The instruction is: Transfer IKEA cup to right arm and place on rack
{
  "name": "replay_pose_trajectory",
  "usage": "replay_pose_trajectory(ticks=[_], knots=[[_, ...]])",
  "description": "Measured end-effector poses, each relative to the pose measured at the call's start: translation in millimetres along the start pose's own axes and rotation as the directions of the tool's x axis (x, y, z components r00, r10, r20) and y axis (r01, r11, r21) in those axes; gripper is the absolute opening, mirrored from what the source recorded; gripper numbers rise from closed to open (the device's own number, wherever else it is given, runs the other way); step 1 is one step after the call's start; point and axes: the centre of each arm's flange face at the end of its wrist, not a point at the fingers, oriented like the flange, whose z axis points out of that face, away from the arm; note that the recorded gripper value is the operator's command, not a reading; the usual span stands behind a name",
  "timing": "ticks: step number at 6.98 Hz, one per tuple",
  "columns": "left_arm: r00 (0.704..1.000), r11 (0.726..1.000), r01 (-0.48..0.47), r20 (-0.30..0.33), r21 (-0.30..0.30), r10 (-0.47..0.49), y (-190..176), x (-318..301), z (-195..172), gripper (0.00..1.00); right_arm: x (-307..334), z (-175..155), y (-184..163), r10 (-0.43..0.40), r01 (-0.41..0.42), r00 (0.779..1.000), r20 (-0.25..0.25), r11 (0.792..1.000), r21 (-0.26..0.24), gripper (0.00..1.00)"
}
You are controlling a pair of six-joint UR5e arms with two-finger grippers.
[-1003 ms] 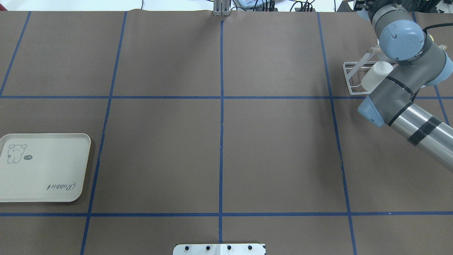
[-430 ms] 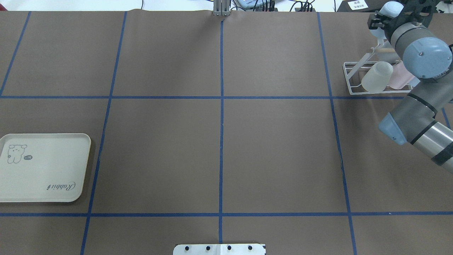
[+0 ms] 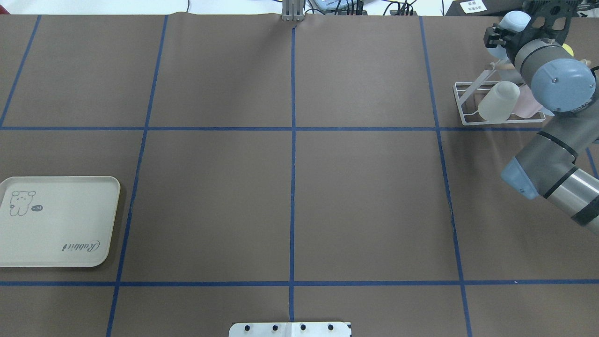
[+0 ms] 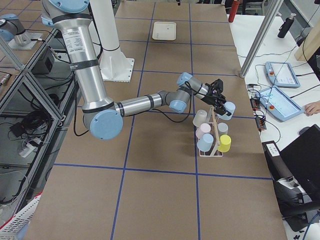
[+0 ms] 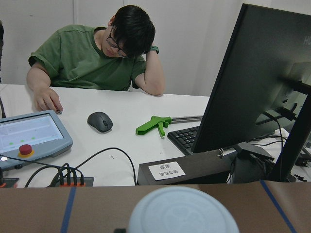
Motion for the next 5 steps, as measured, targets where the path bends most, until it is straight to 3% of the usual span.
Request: replay_pose_trajectory(ticks=[5], knots=[[1.000, 1.000, 0.001, -0.003, 0.002, -0.001, -2.1, 2.0, -0.4, 1.00, 13.9, -6.8, 25.7, -0.022, 0.022, 1.000, -0.004, 0.999, -0.026, 0.00]])
